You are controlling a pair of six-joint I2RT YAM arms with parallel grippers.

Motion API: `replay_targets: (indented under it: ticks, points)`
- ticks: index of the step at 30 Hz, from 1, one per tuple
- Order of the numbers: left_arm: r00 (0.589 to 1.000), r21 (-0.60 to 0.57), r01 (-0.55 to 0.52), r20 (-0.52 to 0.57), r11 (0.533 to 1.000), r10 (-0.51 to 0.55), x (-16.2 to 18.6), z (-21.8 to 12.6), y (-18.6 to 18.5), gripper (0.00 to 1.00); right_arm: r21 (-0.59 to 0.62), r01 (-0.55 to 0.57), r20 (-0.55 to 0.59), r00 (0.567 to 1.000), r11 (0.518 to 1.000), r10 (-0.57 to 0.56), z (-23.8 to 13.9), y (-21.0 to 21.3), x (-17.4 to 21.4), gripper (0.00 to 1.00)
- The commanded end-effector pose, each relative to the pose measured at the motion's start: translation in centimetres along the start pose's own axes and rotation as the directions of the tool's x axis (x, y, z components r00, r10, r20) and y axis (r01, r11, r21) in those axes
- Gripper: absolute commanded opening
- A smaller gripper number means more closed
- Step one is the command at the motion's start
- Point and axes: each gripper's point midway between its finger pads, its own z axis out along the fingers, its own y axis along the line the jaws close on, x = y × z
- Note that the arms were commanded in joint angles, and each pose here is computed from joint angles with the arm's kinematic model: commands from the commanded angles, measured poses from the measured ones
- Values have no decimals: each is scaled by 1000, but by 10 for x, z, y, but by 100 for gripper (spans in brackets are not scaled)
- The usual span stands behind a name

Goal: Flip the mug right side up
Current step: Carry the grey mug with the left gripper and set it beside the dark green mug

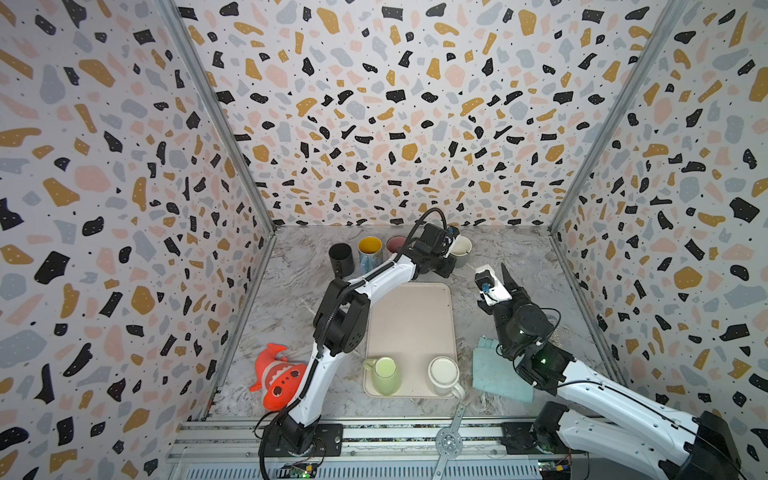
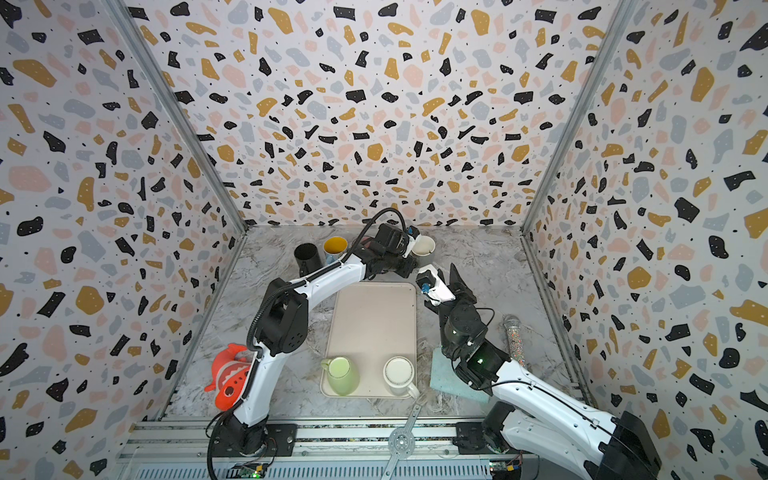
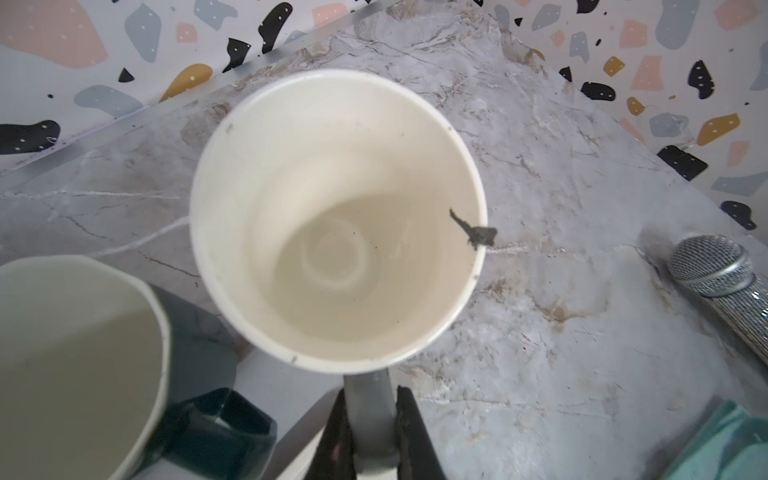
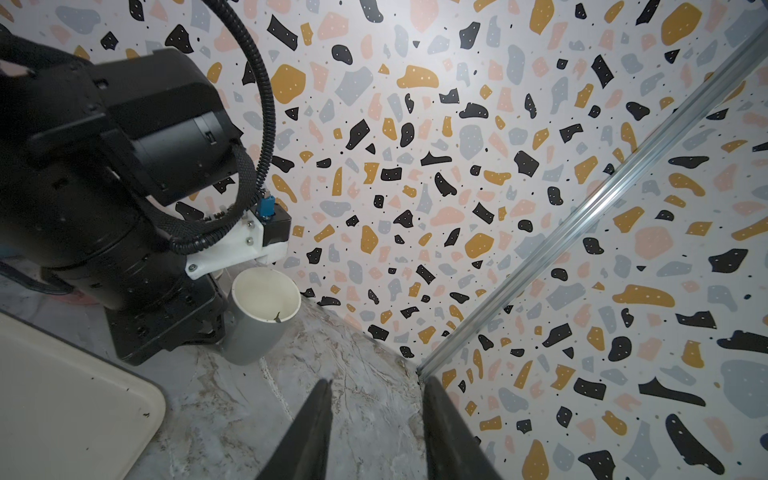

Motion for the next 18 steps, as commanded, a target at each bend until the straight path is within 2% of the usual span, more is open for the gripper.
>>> replay_targets:
  ticks: [1, 18]
  points:
    - [991, -22, -1, 135, 1000, 4, -41, -3, -1, 0, 11, -43, 13, 999, 999, 43, -2, -8, -3, 39]
    - [992, -69, 32, 121, 997, -24, -32, 13, 11, 0, 2, -48, 2, 999, 999, 48, 0, -7, 2, 42]
